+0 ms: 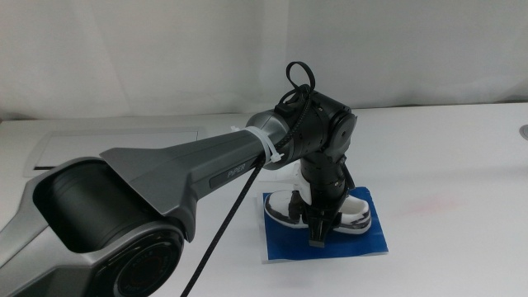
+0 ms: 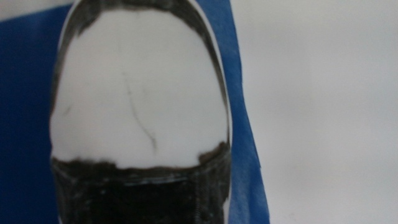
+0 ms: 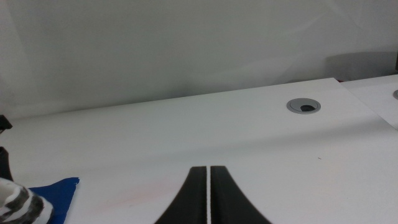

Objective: Use one arm to grab the shoe from the table and place it on the mat.

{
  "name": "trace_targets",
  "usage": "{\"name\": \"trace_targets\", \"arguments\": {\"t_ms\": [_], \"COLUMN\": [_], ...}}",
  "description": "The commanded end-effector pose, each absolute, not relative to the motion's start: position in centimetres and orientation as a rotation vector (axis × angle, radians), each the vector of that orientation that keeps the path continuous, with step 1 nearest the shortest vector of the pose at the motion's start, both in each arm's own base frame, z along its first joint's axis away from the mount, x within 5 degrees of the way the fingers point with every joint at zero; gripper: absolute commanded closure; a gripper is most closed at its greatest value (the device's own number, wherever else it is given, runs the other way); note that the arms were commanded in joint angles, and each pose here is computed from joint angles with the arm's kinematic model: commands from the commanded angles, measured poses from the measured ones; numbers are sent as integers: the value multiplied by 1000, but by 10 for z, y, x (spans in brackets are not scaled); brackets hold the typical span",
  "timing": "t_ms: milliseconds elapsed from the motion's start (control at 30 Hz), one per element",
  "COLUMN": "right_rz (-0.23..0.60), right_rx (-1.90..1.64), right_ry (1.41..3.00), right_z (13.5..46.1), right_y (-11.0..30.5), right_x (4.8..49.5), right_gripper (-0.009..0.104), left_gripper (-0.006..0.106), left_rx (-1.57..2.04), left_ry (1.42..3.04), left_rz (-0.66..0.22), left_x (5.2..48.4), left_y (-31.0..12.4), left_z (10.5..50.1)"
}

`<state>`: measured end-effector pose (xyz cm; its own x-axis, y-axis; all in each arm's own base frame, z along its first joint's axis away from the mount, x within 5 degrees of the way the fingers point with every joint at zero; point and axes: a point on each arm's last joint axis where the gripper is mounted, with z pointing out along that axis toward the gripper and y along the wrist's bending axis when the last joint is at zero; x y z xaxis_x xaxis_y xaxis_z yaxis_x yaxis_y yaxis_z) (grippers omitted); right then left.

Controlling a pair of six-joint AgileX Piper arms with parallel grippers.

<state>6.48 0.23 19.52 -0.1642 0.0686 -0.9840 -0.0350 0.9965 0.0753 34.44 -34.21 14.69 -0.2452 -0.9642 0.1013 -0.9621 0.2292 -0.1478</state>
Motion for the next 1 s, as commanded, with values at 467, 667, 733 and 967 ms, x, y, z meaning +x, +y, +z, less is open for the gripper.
{"name": "trace_targets", "arguments": {"t_ms": [467,667,733,967], "right_rz": [70,70,70,70], "right_rx": [19,19,19,19], "right_ry": [1769,1769,1769,1769], "right_z": [182,182,182,182], "right_y": [2,2,2,2], "right_x": [64,64,64,64], "right_gripper": [98,98,98,98], "left_gripper": [29,29,29,29], "left_rx": [-1948,-1897,-1894,-1765], "left_ry": [2439,2421,2426,2390], "left_rz": [-367,-341,-328,-429], "left_x": [348,352,352,357], "left_y": [-346,-344,-344,-339], "left_z": [159,194,204,258]}}
